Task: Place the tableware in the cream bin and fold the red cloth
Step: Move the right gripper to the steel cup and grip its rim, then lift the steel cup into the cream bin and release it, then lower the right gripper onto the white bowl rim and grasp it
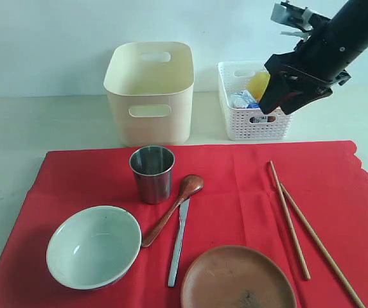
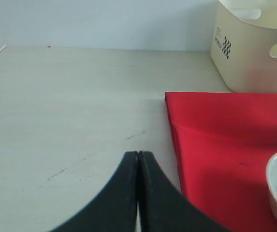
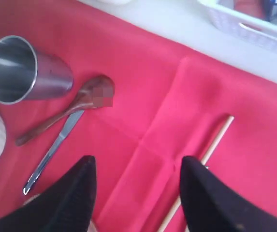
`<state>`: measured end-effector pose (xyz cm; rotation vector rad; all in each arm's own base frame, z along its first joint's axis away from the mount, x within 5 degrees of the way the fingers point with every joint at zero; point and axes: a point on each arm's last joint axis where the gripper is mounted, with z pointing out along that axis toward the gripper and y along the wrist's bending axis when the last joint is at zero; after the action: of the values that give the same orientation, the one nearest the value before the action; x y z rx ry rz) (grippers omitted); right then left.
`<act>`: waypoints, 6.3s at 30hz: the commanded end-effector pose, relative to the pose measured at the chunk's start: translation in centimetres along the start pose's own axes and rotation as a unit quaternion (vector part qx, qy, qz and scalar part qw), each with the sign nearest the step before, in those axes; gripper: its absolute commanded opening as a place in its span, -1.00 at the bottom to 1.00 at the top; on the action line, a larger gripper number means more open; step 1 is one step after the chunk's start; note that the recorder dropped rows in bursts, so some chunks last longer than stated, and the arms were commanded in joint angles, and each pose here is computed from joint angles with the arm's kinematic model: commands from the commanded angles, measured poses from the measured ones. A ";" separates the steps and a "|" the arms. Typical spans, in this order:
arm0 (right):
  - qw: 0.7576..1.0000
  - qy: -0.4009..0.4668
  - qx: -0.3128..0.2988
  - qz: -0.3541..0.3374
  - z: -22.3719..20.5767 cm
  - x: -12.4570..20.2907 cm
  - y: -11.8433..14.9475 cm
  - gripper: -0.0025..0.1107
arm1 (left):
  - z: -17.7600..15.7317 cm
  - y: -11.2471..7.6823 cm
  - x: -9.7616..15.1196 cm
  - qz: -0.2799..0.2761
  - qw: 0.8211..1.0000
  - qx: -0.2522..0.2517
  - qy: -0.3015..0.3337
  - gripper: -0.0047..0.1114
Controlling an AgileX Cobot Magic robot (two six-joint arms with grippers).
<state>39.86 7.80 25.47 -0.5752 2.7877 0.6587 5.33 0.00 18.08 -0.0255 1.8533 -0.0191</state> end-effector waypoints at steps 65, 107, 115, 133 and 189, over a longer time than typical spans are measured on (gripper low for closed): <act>0.977 -0.125 0.075 -0.155 9.5 -3.4 14.2 -0.96 | 0.0 0.0 0.0 0.002 1.000 0.000 -0.008 -0.92; 0.958 -0.246 0.094 -0.116 11.6 -13.2 6.3 -0.96 | 0.0 0.0 0.0 0.002 1.000 0.000 -0.008 -0.92; 0.966 -0.205 0.085 -0.135 13.6 -12.5 5.8 -0.94 | 0.0 0.0 0.0 0.002 1.000 0.000 -0.008 -0.92; 0.955 -0.238 0.091 -0.150 11.1 -13.1 6.7 -0.16 | 0.0 0.0 0.0 0.002 1.000 0.000 -0.008 -0.92; 0.955 0.043 -0.035 -0.291 11.4 -3.7 23.4 -0.32 | 0.0 0.0 0.0 0.002 1.000 0.000 -0.008 -0.92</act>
<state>35.34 32.70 26.67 -1.3391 2.4591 0.6180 5.33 0.00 18.08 -0.0255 1.8533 -0.0191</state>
